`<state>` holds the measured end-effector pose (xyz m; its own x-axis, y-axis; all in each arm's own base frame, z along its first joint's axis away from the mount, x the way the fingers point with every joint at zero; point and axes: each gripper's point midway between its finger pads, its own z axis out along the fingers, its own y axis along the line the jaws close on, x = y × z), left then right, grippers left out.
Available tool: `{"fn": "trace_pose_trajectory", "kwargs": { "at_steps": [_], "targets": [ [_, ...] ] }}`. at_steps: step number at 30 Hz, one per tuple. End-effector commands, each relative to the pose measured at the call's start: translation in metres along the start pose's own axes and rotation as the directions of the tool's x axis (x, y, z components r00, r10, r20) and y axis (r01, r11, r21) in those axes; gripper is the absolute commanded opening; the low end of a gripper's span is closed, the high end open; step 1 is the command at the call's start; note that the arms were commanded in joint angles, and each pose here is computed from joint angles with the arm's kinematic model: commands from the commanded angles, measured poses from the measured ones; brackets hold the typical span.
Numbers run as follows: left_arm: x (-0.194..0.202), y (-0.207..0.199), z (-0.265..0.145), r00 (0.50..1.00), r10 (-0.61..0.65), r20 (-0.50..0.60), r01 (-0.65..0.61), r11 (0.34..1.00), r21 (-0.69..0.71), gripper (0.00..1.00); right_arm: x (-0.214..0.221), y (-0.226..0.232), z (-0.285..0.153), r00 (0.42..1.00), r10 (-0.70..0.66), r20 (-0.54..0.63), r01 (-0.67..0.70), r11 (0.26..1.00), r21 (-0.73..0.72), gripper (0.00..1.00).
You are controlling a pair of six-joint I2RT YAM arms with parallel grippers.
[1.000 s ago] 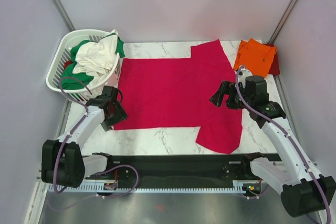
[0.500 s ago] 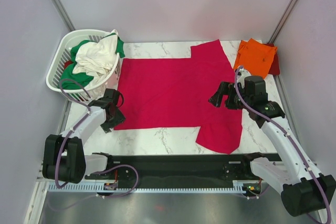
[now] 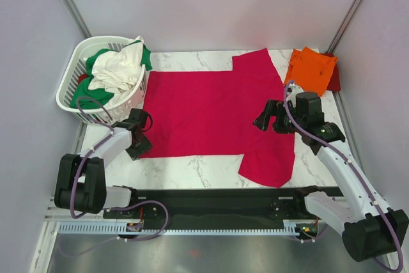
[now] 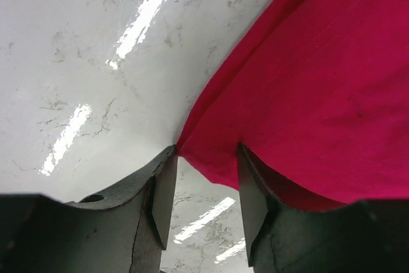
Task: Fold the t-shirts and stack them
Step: Fold the tshirt
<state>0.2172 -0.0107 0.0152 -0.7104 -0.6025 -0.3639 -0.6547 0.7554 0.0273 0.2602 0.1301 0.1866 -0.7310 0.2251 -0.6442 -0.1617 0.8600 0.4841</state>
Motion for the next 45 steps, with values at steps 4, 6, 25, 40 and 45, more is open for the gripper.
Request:
{"fn": "trace_pose_trajectory", "kwargs": {
  "at_steps": [4,6,25,40,45],
  "targets": [
    [-0.015,-0.005,0.006,0.998,-0.036,0.054,0.037,0.999,-0.014,0.4,-0.001,-0.005,0.004,1.0,-0.016,0.007,0.016,1.0,0.022,0.98],
    [-0.016,-0.006,0.006,0.998,-0.034,0.059,0.034,0.999,-0.011,0.32,0.001,-0.011,0.006,1.0,-0.006,0.0,0.006,0.999,0.049,0.98],
    [-0.016,-0.017,0.006,0.997,-0.012,0.07,0.007,0.998,0.069,0.02,0.125,-0.113,-0.018,0.893,0.432,-0.126,-0.264,0.73,0.631,0.98],
    [-0.018,-0.02,0.003,0.995,-0.022,0.094,0.011,0.994,0.108,0.02,0.196,-0.102,-0.027,0.767,0.599,-0.231,-0.332,0.678,0.655,0.98],
    [-0.018,-0.02,0.003,0.995,-0.02,0.093,0.01,0.994,0.109,0.02,0.199,-0.097,-0.027,0.75,0.622,-0.226,-0.358,0.668,0.652,0.94]
  ]
}}
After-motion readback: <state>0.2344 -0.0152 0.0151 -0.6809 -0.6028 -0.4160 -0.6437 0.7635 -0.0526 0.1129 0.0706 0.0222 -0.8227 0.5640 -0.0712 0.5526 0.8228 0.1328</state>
